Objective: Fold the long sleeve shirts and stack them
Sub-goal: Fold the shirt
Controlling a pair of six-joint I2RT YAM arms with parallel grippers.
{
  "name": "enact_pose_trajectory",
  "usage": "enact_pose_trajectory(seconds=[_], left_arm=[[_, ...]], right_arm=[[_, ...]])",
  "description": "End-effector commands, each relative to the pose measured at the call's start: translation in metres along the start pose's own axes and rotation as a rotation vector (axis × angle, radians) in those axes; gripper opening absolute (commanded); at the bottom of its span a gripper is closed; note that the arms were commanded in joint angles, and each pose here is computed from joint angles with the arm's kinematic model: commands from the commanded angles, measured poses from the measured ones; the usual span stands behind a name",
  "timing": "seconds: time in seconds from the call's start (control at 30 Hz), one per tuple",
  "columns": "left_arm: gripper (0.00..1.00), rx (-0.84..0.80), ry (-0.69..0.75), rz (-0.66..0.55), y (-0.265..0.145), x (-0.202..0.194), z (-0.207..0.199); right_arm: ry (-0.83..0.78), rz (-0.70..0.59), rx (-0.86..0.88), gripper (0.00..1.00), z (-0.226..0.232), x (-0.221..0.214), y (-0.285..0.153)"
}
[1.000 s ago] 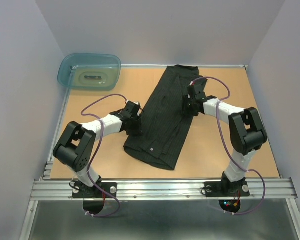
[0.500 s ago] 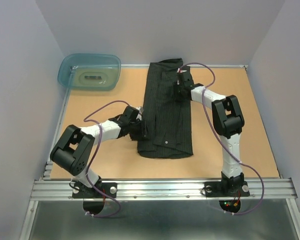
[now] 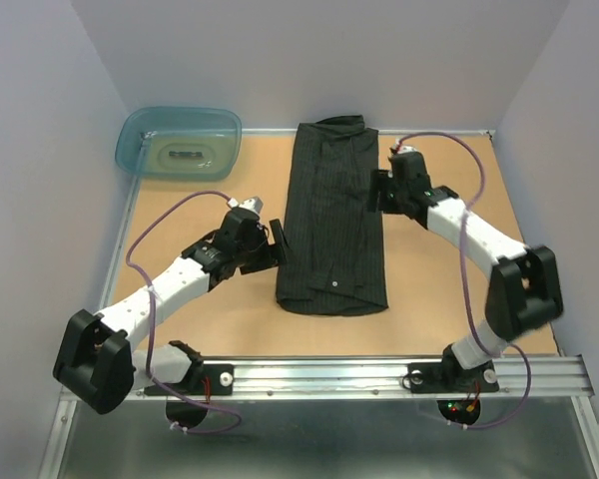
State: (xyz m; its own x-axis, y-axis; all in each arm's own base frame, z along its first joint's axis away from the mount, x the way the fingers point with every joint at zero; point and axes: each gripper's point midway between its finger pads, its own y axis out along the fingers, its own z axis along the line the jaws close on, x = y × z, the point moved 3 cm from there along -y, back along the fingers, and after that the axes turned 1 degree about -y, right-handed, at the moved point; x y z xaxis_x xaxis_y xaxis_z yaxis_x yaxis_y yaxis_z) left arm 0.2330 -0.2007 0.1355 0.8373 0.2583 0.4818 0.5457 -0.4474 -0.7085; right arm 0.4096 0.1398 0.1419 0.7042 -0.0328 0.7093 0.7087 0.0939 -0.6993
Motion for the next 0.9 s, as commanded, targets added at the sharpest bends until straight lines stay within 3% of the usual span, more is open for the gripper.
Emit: enact_pose_trajectory(seconds=[0.0, 0.13, 0.3, 0.63, 0.87], left_arm=[[0.91, 0.057, -0.044, 0.028, -0.006, -0.014, 0.015], [0.90, 0.052, -0.064, 0.107, -0.003, -0.042, 0.029], [0.88, 0.058, -0.072, 0.157, 0.001, -0.058, 0.039], [0.83, 0.027, -0.093, 0.238, 0.025, -0.079, 0.045], [0.70, 0.028, -0.091, 0.275, 0.036, -0.085, 0.048]], right_arm=[[0.209, 0.114, 0.055, 0.74, -0.006, -0.061, -0.059], [0.398, 0.225, 0.130, 0.75, -0.008, -0.135, -0.105], [0.505, 0.293, 0.165, 0.72, -0.011, -0.182, -0.123], [0.565, 0.387, 0.194, 0.68, -0.007, -0.218, -0.113], [0.562, 0.451, 0.242, 0.66, 0.000, -0.233, -0.103]])
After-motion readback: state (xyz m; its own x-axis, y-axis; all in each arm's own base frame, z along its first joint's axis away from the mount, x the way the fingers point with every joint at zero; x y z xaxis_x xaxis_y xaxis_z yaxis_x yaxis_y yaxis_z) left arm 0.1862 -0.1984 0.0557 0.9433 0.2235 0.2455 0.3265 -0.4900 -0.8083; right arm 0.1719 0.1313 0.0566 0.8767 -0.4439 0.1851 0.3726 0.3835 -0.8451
